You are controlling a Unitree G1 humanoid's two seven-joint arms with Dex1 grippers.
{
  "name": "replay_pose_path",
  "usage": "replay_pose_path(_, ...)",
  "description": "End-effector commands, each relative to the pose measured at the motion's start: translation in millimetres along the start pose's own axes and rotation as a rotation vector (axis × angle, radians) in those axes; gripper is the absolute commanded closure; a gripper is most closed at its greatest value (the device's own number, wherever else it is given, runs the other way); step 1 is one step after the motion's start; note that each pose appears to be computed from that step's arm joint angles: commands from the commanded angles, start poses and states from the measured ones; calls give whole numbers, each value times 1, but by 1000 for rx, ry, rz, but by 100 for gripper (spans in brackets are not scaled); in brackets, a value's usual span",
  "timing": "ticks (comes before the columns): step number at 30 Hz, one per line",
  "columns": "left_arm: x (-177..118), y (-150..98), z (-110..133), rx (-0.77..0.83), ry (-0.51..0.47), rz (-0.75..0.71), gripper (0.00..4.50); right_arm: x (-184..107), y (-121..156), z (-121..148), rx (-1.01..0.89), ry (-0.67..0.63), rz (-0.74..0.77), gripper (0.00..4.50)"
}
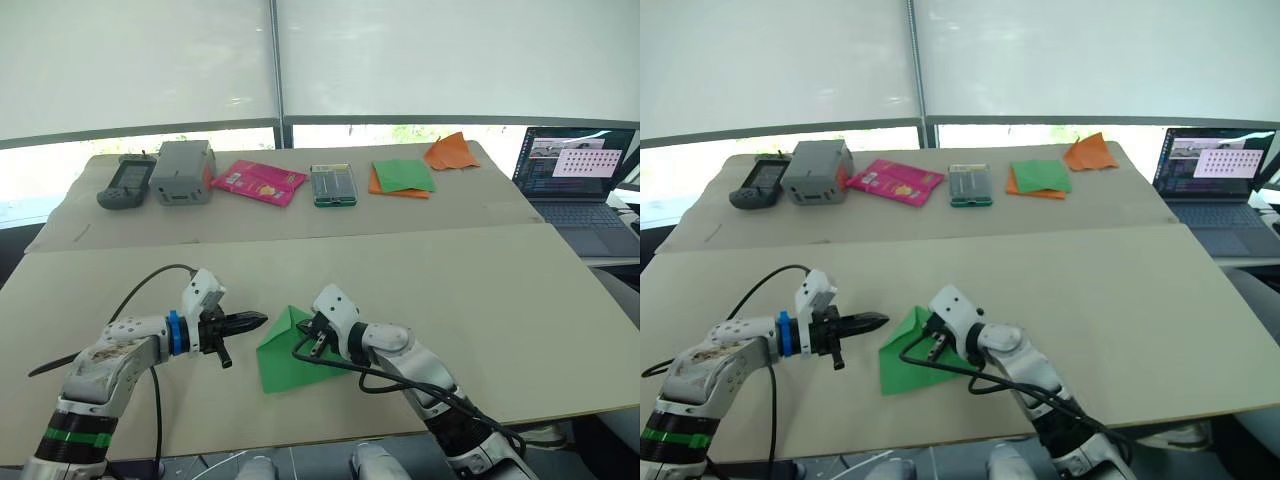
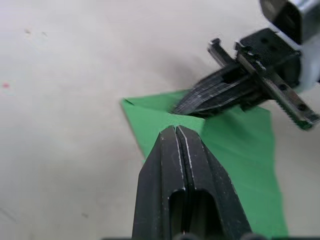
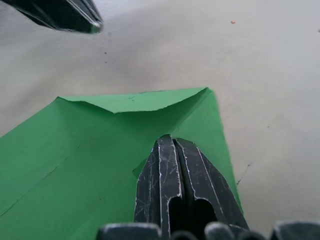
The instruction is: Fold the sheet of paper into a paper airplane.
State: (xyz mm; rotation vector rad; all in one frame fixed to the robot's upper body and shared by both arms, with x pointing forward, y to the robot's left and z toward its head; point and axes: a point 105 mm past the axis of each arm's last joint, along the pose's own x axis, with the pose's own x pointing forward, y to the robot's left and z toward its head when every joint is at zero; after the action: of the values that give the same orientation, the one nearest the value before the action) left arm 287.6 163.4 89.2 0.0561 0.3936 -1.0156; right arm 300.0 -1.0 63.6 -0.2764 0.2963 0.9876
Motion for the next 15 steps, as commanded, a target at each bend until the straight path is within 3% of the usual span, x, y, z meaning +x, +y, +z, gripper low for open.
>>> replay_pose_path(1,18,-10,-8,45,32,-72,448,-7,-2,4,3,-5,-16,450)
replay_pose_path(10,43,-9,-36,127,154,-84,448,-34,-14,21,27,-51,-90,450)
replay_pose_path(15,48,-11,-37,140,157,-103,448,-67,-31,-5,-1,53,-142,450)
